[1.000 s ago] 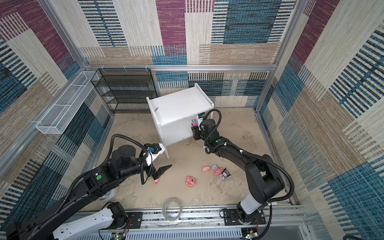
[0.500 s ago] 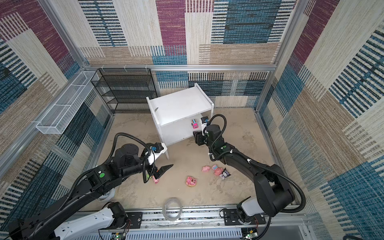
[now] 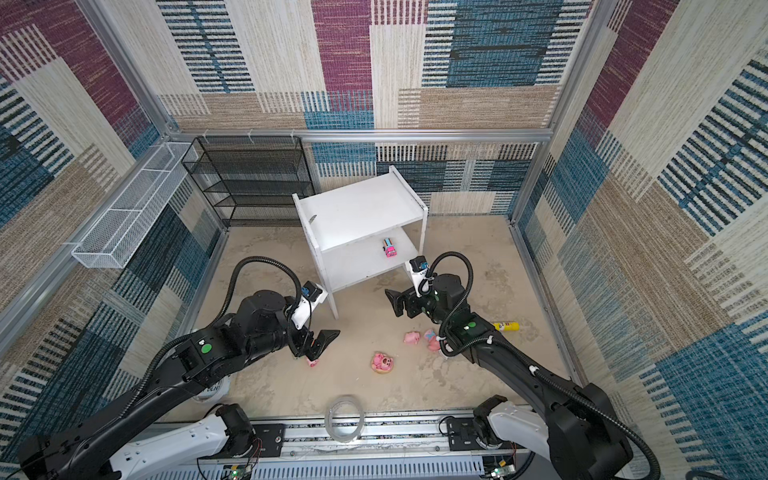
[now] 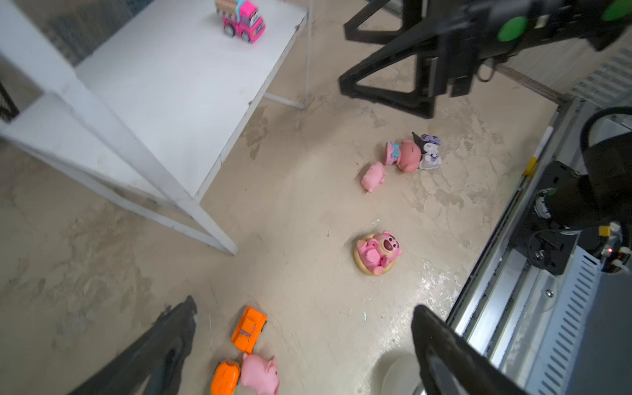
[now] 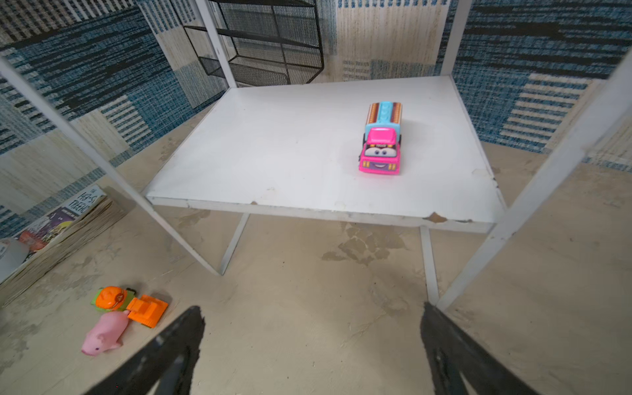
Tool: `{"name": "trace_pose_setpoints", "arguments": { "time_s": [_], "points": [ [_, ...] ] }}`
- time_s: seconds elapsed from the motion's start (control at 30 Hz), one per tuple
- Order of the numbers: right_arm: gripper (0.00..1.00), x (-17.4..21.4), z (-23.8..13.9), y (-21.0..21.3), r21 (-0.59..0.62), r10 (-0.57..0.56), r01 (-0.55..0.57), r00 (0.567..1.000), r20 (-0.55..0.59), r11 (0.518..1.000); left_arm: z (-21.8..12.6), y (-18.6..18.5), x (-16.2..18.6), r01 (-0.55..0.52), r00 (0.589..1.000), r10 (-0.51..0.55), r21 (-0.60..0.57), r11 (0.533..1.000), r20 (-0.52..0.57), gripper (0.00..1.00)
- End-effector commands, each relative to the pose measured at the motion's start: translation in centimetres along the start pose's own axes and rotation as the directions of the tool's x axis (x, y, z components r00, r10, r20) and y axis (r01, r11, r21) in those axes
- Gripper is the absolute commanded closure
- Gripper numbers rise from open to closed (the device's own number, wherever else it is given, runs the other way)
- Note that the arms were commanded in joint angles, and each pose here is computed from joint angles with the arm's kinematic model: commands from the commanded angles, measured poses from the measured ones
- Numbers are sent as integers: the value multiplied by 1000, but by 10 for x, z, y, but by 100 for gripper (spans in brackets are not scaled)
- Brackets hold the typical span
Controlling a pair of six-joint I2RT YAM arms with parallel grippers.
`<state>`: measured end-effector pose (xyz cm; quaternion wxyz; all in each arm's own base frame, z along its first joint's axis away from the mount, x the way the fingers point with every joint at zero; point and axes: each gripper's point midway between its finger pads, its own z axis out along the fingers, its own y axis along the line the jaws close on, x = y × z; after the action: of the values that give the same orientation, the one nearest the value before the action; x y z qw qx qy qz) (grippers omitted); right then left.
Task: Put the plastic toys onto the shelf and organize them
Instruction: 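Lower the left gripper over the orange-and-green car while the right gripper withdraws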
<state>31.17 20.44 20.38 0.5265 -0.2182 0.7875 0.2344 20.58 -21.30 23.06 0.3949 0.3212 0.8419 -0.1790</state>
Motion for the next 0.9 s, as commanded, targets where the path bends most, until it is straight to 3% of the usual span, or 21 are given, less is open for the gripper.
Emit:
{"name": "trace_pose_setpoints", "arguments": {
  "time_s": [0.0, 0.23, 0.33, 0.43, 0.57, 0.77, 0.87],
  "points": [
    [0, 7, -9, 14, -60, 7, -7, 1000, 1, 998, 5, 17, 41, 193, 970, -208, -124, 973, -123, 1],
    [0, 24, -12, 41, -157, 8, -11, 1000, -19, 988, 17, 41, 100, 401, 865, -472, -331, 854, -169, 1],
    [0, 31, -13, 56, -202, -6, 2, 1000, -16, 979, 23, 46, 121, 423, 825, -527, -396, 815, -203, 8],
    [0, 32, -17, 69, -245, -9, 11, 1000, 6, 970, 23, 53, 140, 428, 788, -569, -457, 780, -233, 8],
    [0, 37, -20, 75, -262, -2, 5, 1000, 13, 965, 23, 60, 155, 469, 775, -598, -448, 761, -204, 7],
    [0, 38, -24, 73, -251, 1, 3, 1000, 18, 968, 17, 87, 187, 560, 694, -711, -533, 635, -118, 11],
    [0, 36, -25, 72, -243, 2, 4, 1000, 25, 970, 26, 87, 193, 552, 686, -713, -534, 640, -144, 14]
  ]
}}
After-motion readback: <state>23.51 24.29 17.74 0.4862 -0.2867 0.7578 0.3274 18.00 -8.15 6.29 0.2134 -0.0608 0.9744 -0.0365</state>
